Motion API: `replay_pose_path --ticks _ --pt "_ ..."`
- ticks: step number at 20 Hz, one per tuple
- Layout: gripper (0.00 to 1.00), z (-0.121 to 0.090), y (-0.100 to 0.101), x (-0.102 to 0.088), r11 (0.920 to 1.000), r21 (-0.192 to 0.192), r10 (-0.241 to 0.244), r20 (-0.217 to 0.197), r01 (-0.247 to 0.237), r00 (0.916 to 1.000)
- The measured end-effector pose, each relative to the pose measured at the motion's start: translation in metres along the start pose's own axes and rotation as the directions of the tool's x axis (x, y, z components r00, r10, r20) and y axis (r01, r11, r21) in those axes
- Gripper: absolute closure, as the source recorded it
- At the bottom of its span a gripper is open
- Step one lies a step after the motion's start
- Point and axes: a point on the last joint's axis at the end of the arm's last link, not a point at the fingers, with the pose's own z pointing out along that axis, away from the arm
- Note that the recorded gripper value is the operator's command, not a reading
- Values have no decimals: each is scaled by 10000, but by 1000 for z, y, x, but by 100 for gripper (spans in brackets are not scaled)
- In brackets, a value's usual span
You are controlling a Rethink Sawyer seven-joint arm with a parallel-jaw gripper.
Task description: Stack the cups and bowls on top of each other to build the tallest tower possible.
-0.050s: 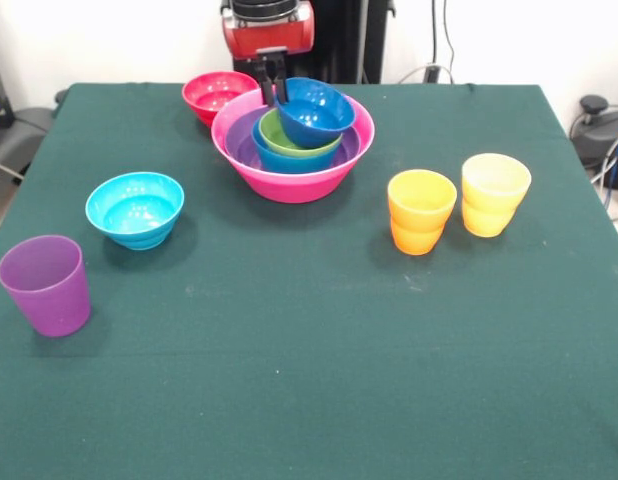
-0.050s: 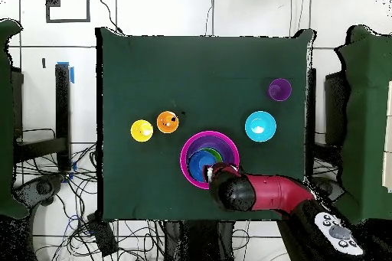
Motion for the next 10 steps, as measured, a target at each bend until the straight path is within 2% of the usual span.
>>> replay_pose_path --ticks 10 --pt "0 -2 -3 -1 10000 37 35 41 -35 10000"
